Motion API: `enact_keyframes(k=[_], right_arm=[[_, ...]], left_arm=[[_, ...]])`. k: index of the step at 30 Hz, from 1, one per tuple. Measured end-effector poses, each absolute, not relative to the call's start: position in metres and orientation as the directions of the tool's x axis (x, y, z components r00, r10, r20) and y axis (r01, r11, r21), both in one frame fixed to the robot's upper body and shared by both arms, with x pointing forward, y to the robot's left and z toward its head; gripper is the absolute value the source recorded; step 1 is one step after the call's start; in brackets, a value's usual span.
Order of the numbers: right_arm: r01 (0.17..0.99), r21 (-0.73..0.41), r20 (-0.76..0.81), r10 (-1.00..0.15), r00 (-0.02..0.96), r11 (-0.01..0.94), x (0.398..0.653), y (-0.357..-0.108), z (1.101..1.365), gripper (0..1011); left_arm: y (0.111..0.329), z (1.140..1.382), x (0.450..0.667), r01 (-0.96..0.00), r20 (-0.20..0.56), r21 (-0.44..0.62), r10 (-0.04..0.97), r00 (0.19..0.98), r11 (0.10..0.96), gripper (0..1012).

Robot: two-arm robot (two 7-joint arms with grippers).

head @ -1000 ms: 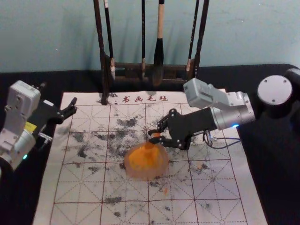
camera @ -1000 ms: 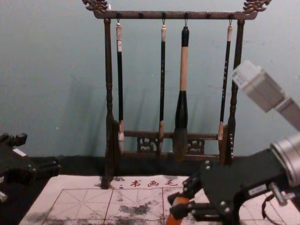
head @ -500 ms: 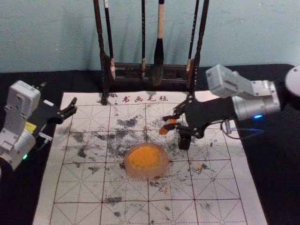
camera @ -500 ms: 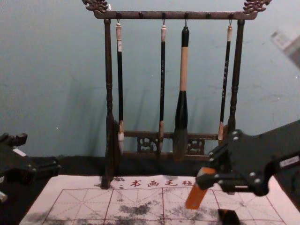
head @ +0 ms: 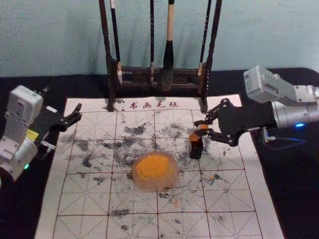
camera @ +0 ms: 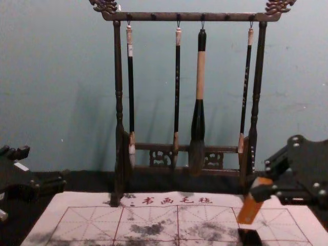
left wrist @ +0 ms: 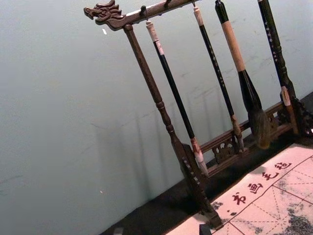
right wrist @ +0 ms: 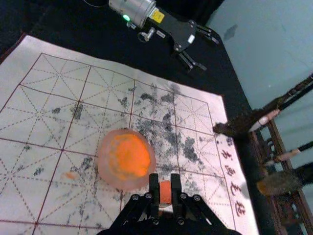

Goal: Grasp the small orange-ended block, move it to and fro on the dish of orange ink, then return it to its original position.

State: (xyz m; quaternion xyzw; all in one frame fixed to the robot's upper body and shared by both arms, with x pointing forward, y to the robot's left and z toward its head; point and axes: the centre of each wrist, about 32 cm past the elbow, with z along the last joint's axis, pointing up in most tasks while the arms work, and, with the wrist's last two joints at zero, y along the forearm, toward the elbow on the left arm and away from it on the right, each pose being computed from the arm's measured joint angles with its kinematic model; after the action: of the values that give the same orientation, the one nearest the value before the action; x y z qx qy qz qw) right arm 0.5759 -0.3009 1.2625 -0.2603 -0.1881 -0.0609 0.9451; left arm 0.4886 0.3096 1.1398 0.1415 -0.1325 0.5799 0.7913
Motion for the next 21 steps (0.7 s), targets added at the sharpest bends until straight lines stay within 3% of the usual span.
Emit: enact_keyframes(k=[21], right_arm=[[0.233,-0.500,0.358,-0.046,0.933,0.834,0.578,-0.310,1.250,148]], left_arm=[[0.310,1.140,0.489,-0.955,0.374,0.070,0.880,0.292,0.287,1001]])
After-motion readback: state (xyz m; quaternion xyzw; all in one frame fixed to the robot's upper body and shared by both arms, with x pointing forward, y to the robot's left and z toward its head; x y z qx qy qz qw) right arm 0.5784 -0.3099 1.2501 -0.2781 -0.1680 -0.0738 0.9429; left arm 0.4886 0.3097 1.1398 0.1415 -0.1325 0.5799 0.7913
